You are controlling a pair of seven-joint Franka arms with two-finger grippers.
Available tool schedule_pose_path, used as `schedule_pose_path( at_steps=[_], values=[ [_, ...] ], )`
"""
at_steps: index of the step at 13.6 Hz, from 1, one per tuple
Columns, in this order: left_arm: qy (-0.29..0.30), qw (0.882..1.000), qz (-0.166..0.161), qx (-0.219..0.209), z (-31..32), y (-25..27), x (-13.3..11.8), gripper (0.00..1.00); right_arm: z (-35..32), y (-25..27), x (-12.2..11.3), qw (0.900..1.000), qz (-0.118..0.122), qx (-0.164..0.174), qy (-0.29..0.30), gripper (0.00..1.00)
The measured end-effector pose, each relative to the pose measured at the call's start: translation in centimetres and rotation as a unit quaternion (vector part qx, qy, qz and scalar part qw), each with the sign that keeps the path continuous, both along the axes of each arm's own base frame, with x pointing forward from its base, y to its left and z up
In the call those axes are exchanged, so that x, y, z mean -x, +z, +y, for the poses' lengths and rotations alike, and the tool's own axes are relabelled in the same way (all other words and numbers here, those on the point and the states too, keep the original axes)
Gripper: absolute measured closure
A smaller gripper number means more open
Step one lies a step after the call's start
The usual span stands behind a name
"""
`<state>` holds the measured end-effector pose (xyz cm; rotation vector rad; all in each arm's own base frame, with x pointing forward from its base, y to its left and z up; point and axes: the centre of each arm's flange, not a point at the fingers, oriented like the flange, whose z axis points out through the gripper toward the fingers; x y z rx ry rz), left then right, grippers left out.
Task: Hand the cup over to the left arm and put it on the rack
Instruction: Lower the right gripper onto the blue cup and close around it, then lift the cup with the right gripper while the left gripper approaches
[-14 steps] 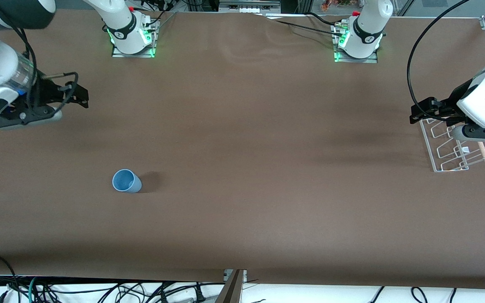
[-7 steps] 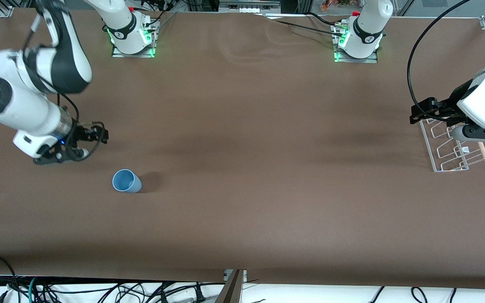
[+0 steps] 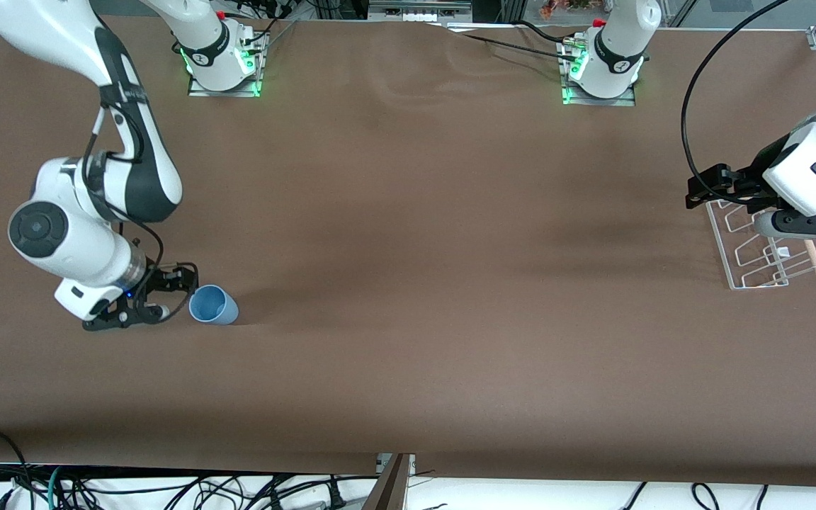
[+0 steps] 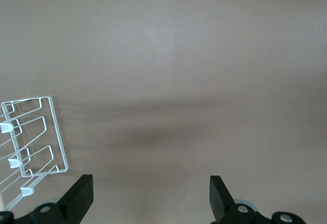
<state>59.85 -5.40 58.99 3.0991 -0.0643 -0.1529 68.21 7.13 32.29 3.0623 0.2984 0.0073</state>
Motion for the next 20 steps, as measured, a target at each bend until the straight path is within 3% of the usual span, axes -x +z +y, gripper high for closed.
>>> schedule_pose_path(
  at_steps=[5, 9, 14, 17, 20],
  values=[
    [-0.006, 1.0, 0.001, 0.0, -0.8, -0.1, 0.0, 0.0, 0.5, -5.2, -1.4, 1.0, 0.021, -0.011, -0.01, 0.01],
    [-0.013, 1.0, 0.005, 0.011, -1.7, -0.5, 0.0, 0.0, 0.6, -7.5, -1.7, 1.0, 0.014, -0.016, -0.013, 0.06],
    [-0.081, 0.996, 0.009, 0.023, -2.7, -1.2, -0.1, 0.0, 0.7, -8.8, -1.6, 0.999, 0.023, -0.024, -0.02, 0.6],
    [-0.136, 0.99, 0.015, 0.031, -2.6, -2.1, -0.2, 0.0, 1.7, -8.4, -1.2, 0.997, 0.053, -0.05, -0.036, 0.94],
    [-0.187, 0.98, 0.022, 0.055, -3.1, -3.3, -0.2, 0.0, 5.5, -6.1, -1.1, 0.988, 0.088, -0.098, -0.078, 0.96]
  ],
)
